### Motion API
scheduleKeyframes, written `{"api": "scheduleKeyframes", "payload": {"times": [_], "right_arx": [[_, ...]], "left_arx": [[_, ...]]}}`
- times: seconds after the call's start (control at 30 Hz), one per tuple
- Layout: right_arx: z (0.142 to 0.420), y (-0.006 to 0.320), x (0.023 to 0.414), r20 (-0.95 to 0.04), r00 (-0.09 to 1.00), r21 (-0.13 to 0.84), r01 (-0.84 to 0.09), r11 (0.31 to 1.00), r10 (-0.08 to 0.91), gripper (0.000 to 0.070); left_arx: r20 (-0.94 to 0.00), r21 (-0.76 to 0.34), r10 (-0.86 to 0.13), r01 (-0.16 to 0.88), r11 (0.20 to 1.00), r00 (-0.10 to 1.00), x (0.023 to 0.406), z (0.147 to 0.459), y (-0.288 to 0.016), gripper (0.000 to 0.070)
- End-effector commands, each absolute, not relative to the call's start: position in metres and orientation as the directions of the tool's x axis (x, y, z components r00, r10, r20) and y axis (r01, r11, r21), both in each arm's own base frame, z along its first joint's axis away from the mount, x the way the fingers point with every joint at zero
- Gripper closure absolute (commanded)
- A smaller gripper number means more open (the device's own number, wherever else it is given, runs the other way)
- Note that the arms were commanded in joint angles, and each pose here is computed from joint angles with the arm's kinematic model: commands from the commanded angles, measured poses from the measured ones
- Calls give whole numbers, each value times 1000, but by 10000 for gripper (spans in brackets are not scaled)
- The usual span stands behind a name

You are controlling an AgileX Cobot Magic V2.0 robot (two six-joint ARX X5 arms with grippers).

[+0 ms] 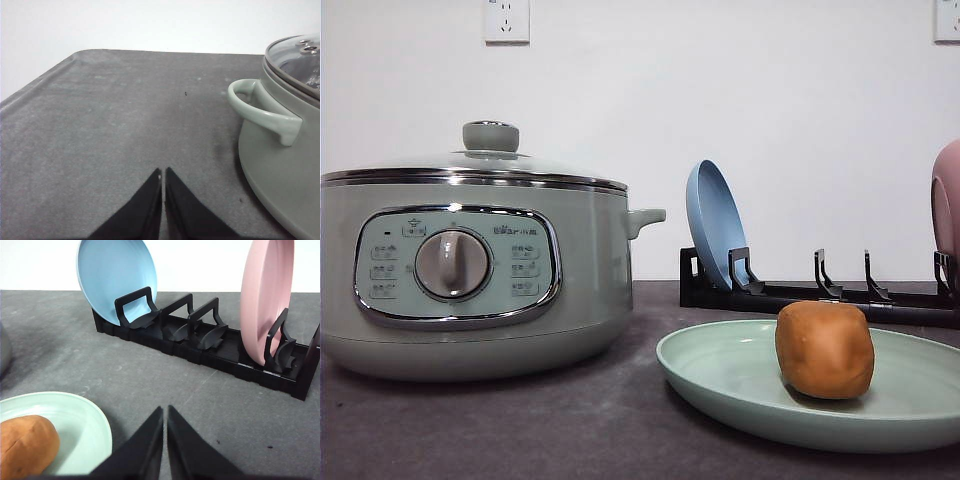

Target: Transfer potato from steamer to green plate

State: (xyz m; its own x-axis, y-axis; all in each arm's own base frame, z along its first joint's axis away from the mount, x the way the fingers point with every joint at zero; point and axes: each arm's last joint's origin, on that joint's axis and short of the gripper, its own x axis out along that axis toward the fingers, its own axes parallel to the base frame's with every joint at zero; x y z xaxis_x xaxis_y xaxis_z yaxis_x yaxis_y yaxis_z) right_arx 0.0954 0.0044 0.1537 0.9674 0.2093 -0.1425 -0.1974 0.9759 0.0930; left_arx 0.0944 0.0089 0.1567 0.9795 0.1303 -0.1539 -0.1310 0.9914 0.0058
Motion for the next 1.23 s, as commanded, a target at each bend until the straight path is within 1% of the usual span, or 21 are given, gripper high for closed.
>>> {"api": "scheduleKeyframes", "payload": {"times": [0.0, 1.2], "right_arx": [[152, 5, 95, -145, 966, 105, -198, 975, 212, 699], [152, 5, 95, -145, 966, 105, -198, 975, 212, 699]], "left_arx": [[-177, 1, 132, -134, 991, 975, 95, 149, 9, 698], [-177, 1, 132, -134, 991, 975, 95, 149, 9, 698]]}}
